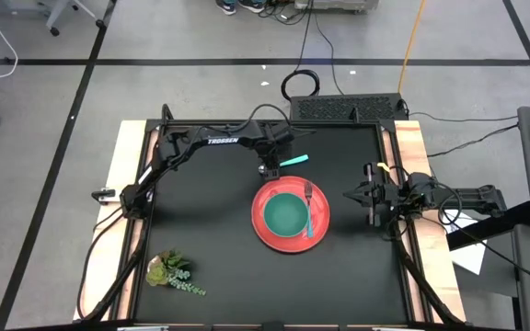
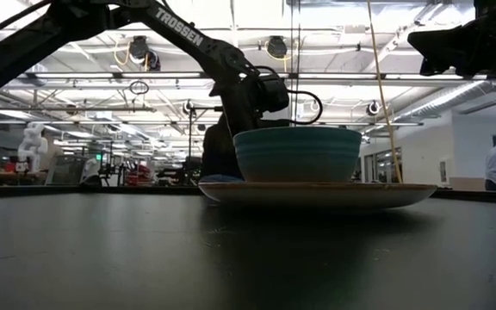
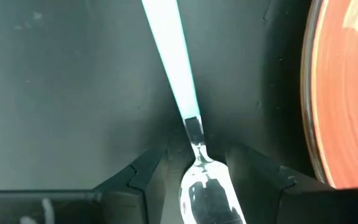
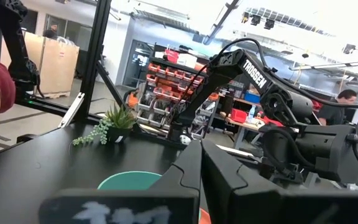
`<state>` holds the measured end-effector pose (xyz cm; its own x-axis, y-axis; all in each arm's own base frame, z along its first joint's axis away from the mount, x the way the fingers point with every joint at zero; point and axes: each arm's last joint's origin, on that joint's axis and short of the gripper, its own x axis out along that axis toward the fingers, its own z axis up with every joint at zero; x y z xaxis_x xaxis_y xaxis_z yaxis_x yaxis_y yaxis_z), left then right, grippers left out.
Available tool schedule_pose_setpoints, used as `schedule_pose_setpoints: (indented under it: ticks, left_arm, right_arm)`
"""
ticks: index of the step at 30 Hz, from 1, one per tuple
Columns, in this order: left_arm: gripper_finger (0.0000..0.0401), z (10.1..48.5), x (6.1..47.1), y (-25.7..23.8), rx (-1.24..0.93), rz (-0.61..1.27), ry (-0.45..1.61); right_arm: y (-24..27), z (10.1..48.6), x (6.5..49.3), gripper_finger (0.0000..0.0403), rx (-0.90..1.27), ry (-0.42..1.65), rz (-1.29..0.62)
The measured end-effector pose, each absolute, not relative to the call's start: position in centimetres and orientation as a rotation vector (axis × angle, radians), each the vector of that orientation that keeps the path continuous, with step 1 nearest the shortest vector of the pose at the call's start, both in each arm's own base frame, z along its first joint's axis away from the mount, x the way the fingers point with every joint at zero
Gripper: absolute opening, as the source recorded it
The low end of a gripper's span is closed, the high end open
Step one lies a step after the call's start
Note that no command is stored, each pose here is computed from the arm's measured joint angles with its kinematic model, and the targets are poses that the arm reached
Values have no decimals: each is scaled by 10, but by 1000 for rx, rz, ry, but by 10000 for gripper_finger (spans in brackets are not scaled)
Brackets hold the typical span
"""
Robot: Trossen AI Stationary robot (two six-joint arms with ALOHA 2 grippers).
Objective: Set table place
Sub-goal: Put the blue spoon into the green bowl
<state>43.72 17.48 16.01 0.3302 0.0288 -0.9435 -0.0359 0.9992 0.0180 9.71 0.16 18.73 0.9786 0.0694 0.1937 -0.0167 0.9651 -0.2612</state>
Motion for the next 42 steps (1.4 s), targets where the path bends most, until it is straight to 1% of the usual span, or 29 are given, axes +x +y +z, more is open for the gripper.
schedule_pose_setpoints:
  ticks: [4, 11, 21, 27, 31, 37, 42]
  left_arm:
    - [166, 160, 439, 169, 23, 69, 1254]
    - [166, 157, 439, 170, 13, 68, 1254]
    - [166, 159, 435, 178, -56, 9, 1239]
    - [166, 161, 429, 191, -175, -30, 1198]
    - [166, 162, 428, 198, -227, -31, 1164]
    - [166, 162, 429, 196, -244, -25, 1158]
    - [166, 162, 430, 193, -237, 31, 1184]
  right_arm:
    - [2, 187, 97, 0, -262, -204, 44]
    - [2, 188, 97, 0, -262, -210, 43]
    - [2, 188, 97, 0, -260, -211, 43]
    - [2, 192, 96, 0, -287, -257, 34]
    - [2, 195, 95, 0, -331, -286, 24]
    - [2, 195, 95, 0, -343, -282, 22]
    - [2, 194, 96, 0, -343, -272, 24]
